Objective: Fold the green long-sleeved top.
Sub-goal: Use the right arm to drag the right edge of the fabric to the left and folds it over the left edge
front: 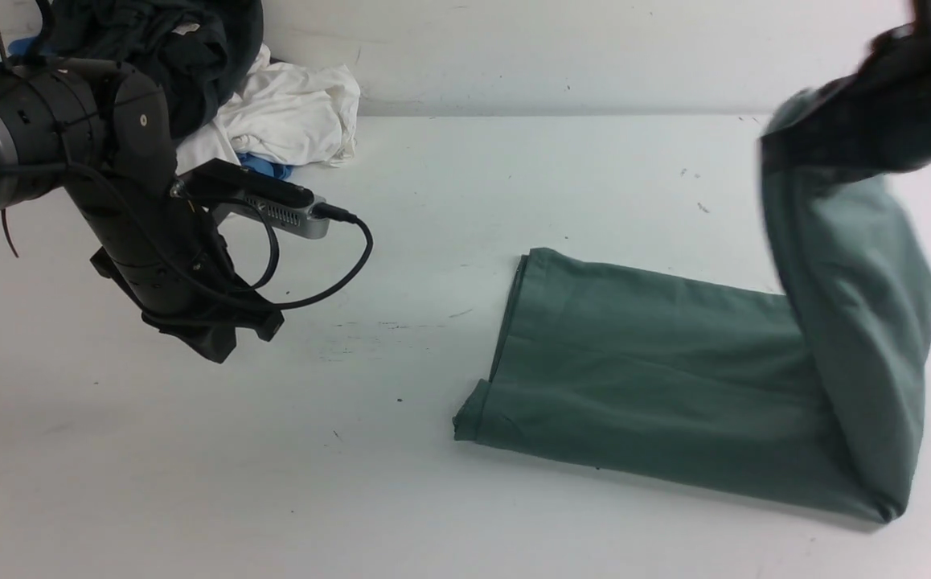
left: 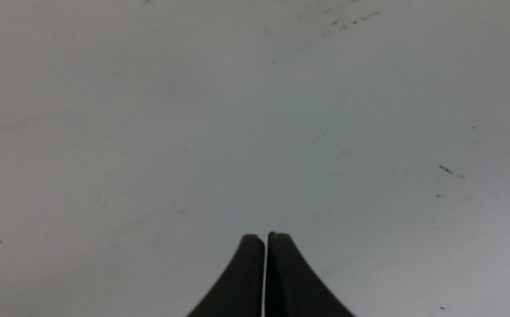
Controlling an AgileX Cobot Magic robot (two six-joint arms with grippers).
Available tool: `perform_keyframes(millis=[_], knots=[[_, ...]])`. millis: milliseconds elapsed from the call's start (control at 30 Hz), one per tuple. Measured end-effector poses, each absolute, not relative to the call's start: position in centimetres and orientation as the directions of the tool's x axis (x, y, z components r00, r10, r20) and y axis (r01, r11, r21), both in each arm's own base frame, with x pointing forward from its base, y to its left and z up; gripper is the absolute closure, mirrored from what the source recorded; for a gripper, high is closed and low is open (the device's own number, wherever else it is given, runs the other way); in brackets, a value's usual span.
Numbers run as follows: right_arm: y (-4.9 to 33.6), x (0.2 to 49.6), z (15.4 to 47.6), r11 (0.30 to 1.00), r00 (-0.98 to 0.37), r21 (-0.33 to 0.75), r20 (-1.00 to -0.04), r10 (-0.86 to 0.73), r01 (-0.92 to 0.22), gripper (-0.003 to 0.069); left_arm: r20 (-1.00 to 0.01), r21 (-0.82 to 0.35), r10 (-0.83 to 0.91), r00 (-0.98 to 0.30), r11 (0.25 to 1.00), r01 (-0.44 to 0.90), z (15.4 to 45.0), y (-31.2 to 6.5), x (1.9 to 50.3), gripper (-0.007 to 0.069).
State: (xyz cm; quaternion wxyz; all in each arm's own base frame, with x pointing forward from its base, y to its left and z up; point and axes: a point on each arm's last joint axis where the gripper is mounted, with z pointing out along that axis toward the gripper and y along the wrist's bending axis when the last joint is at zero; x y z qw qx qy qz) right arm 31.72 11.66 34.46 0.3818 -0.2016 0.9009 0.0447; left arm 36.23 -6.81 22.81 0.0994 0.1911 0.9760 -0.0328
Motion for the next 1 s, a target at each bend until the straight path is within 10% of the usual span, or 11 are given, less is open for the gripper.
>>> perform_keyframes(millis=[333, 667, 833, 1000], knots=[[20.0, 35.6, 26.5, 0.86, -0.695, 0.068, -0.623, -0.359, -0.506, 0.0583, -0.193, -0.037, 0.37, -0.909, 0.923, 0.383, 22.8, -6.9, 36.1, 0.0632], [19.1, 35.7, 31.8, 0.832, -0.686, 0.005, -0.568, -0.454, -0.555, 0.0242, -0.257, -0.064, 0.42, -0.87, 0.891, 0.449, 24.4, -8.5, 35.8, 0.0632], [13.1, 35.1, 33.0, 0.896, -0.752, -0.111, -0.505, -0.424, -0.431, 0.0298, -0.4, -0.097, 0.503, -0.766, 0.807, 0.582, 26.7, -13.9, 35.6, 0.0632], [5.3, 32.6, 28.8, 0.968, -0.87, -0.12, -0.424, -0.251, -0.221, 0.0544, -0.553, -0.071, 0.576, -0.602, 0.688, 0.723, 27.1, -21.8, 35.0, 0.0632]])
